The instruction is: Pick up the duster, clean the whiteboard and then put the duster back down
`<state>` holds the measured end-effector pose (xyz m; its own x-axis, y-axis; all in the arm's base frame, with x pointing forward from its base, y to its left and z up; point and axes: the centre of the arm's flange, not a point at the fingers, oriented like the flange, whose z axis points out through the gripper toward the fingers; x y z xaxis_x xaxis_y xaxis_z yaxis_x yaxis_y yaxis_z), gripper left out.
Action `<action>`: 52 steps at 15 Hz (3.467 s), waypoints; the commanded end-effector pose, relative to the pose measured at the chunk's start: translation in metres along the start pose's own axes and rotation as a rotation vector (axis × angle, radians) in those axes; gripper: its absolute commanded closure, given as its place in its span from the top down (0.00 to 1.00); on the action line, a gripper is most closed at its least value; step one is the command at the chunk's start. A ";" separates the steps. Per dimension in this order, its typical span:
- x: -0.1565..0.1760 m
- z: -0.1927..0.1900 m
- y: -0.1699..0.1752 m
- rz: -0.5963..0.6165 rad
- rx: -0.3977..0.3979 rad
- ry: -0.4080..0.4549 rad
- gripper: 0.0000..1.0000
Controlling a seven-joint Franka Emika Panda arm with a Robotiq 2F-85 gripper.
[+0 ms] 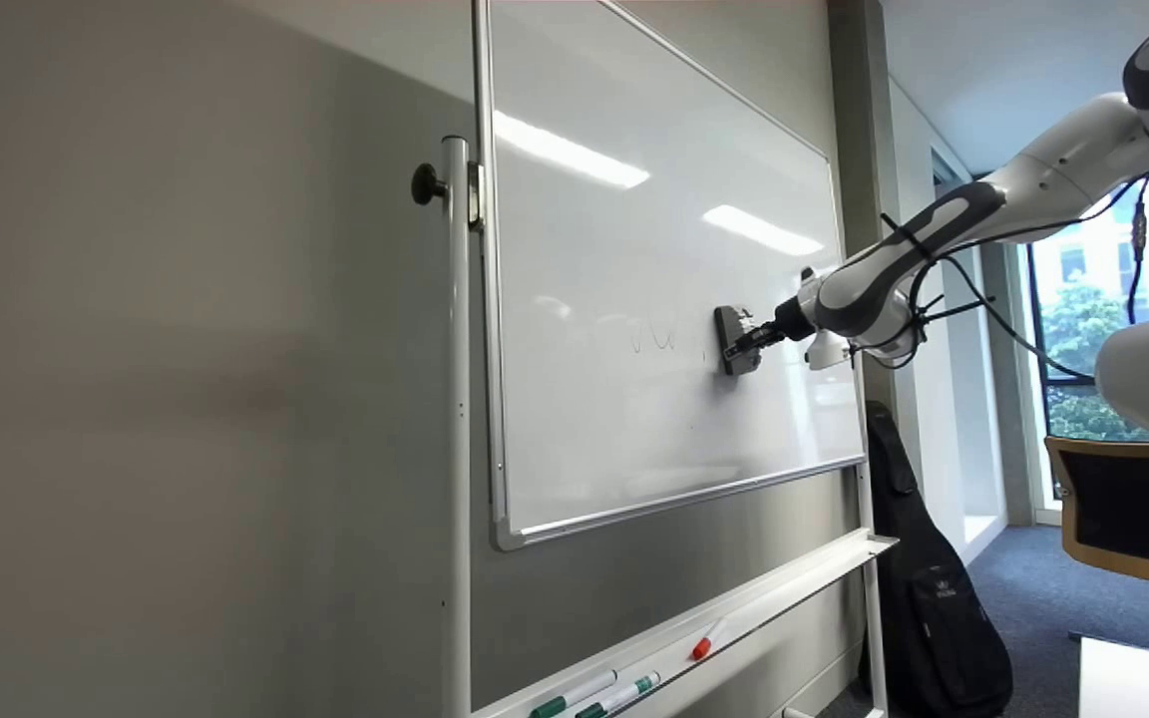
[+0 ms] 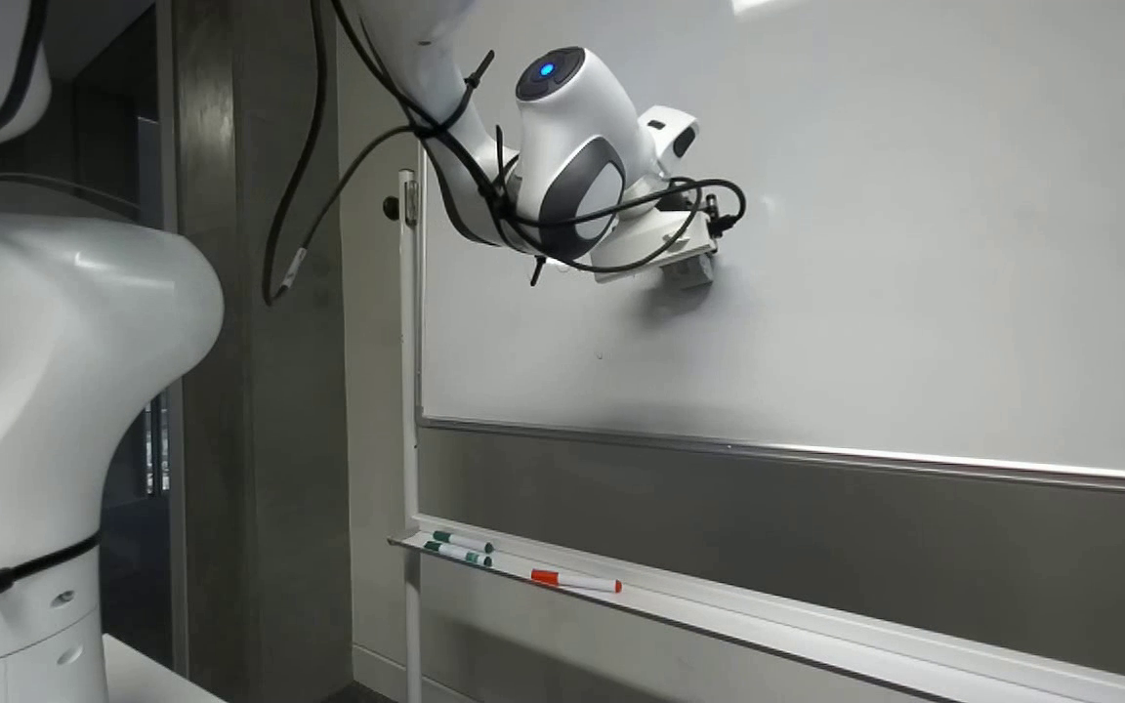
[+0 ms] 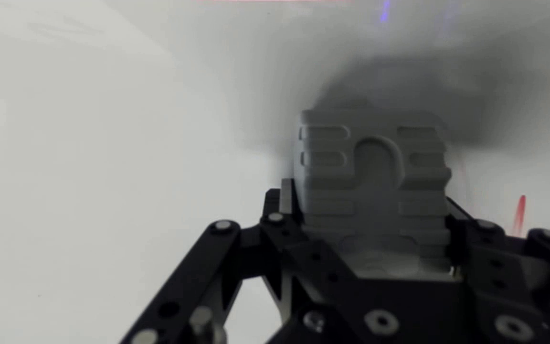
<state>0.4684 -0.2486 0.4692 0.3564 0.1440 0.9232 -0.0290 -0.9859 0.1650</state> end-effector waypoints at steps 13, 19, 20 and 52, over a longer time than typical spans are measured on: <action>-0.011 0.027 -0.074 0.025 0.025 0.035 0.38; -0.004 0.012 -0.095 -0.045 0.098 0.061 0.38; -0.002 0.010 -0.103 -0.063 0.117 0.067 0.38; 0.009 0.040 -0.220 -0.167 0.237 0.068 0.38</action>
<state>0.4966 -0.0134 0.4962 0.2524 0.3075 0.9175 0.3662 -0.9080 0.2036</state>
